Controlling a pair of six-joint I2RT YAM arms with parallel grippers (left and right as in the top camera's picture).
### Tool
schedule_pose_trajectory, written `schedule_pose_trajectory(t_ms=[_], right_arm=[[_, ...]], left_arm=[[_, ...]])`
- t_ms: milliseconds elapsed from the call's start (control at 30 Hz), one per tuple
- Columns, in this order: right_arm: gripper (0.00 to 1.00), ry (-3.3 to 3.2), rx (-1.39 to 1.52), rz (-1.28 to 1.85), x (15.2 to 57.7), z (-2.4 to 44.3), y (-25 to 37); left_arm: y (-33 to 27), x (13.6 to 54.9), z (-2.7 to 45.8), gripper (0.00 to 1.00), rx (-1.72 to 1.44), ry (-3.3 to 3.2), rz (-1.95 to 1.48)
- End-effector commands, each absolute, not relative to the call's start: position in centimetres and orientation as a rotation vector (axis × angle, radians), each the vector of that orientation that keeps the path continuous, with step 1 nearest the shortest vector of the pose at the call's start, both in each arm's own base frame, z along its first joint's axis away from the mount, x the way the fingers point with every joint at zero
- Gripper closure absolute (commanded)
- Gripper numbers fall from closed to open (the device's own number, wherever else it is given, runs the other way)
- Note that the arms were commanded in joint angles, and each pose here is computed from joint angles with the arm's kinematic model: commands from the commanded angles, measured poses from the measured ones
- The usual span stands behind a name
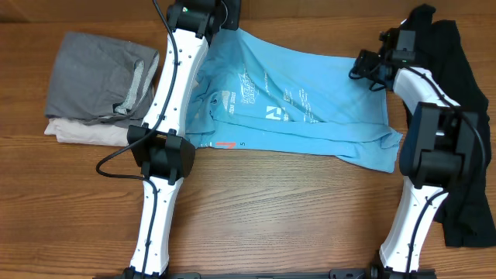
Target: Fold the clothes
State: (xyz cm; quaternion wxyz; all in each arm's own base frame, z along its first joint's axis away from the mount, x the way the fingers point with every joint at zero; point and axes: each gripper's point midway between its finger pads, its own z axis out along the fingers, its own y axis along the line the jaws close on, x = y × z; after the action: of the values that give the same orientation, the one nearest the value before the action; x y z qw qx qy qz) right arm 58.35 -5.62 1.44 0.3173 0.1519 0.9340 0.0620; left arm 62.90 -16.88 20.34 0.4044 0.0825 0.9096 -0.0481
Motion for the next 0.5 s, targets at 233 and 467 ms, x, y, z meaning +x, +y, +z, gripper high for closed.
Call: schedule_pose_trajectory(t_ms=[233, 467], right_arm=[[0.38, 2.426, 0.541, -0.088, 58.4, -0.8, -8.8], [0.36, 2.384, 0.575, -0.205, 58.4, -0.2, -10.4]], left_arm=[[-15.9, 62.5, 22.6, 0.96, 0.195, 2.264, -0.046], [-15.9, 62.5, 22.4, 0.96, 0.196, 2.267, -0.045]])
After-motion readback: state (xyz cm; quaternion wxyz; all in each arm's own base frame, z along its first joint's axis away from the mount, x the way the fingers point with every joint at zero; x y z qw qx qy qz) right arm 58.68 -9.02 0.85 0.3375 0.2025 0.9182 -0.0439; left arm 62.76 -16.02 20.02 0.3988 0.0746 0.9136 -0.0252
